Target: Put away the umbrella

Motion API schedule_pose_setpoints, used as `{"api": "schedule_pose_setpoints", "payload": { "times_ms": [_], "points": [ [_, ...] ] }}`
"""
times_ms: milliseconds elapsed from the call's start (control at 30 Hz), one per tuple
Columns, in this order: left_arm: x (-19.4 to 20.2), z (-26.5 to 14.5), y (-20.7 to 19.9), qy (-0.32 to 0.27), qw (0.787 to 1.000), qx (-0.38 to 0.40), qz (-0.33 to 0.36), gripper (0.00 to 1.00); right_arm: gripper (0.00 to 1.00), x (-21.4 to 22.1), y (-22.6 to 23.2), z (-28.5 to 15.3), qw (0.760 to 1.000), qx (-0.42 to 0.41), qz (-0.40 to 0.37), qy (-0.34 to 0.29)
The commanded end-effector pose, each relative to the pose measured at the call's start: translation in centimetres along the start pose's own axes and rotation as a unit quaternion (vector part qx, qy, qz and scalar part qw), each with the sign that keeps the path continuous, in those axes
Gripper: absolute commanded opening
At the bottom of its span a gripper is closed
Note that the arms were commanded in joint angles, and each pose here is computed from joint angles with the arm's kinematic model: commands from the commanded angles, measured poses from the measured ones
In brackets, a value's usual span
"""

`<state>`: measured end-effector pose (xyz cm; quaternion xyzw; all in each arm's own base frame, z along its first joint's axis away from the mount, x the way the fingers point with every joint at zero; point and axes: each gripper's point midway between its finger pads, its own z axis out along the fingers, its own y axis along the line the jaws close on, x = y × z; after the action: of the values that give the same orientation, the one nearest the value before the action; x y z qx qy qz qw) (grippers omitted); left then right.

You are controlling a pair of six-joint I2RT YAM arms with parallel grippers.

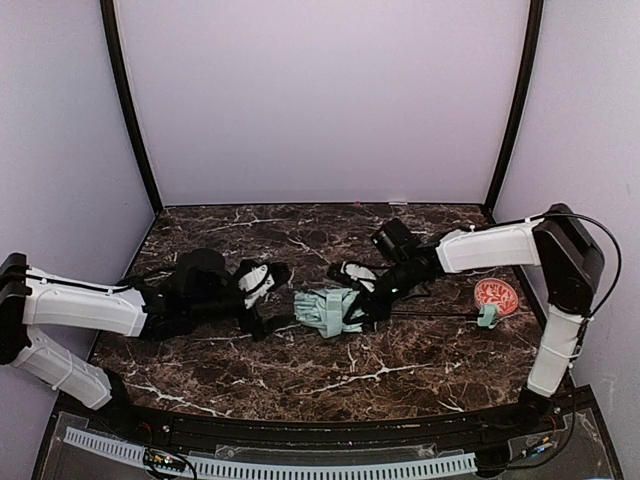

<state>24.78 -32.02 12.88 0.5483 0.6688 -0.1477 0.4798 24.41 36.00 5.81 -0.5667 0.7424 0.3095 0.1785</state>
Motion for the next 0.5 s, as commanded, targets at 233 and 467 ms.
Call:
{"api": "schedule_pose_setpoints", "payload": {
  "times_ms": [233,467],
  "points": [
    [-9.3,-4.9,2.6,-0.189,0.977,-0.012,-0.093,0.67,0.0,-12.0,-0.2,-16.1,0.979,0.111,-0.046,-0.163],
    [-12.5,-4.6,0.1,-0.27,0.955,0.084,-0.087,0.79,0.0,-15.4,0.1,-21.4,0.964,0.175,-0.06,-0.189]
  ]
}}
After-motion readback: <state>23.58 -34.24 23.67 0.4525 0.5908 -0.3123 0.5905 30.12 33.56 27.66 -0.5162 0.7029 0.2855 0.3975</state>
